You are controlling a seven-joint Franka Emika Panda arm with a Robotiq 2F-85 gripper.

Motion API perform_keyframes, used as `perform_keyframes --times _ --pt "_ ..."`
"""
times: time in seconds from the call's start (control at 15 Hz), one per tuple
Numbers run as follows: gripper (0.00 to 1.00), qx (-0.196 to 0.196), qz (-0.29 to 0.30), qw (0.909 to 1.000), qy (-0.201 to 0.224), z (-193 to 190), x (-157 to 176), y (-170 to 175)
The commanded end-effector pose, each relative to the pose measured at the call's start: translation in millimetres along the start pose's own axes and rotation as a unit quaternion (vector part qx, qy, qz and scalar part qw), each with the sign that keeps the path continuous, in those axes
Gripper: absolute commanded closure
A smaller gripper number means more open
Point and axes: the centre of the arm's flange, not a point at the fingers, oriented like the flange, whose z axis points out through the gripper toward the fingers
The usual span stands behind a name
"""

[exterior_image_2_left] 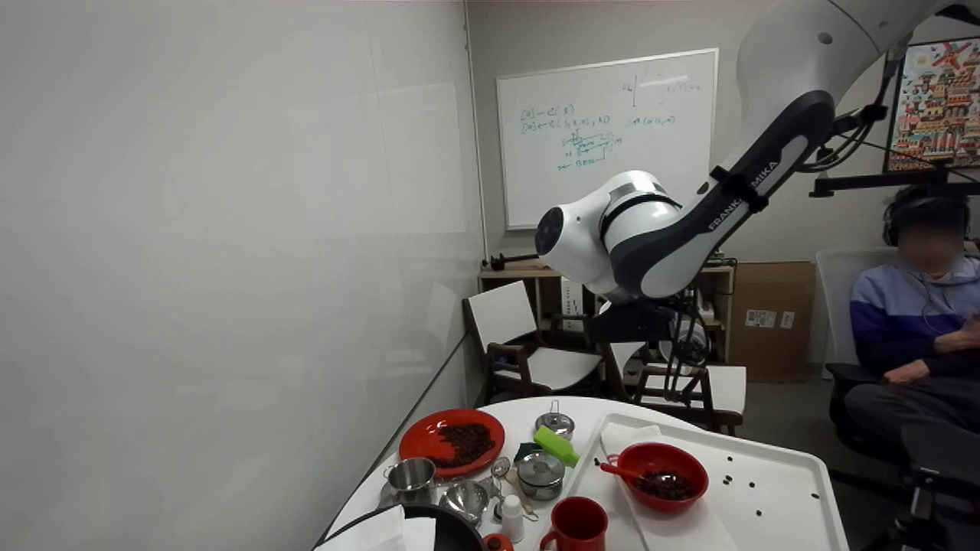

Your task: Pour the contents of the cup into the bowl

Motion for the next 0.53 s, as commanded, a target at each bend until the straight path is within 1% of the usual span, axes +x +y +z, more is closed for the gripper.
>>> perform_keyframes --times 0.0,0.07,0.13,0.2,0.4,0.47 --pt "0.9 -0.022 0.03 0.9987 0.033 -0.3 -2.8 -11.5" --pt "0.91 -0.018 0.014 0.9995 0.023 0.0 -5.0 -11.1" --pt "0.92 -0.015 0.014 0.9997 0.015 4.3 -3.1 -3.1" --pt "0.73 -0.016 0.012 0.9997 0.015 5.3 -5.2 -3.4" --pt "0.73 -0.016 0.011 0.9997 0.014 5.9 -6.5 -3.3" --pt "0.92 -0.016 0.011 0.9997 0.014 6.1 -6.3 -3.3"
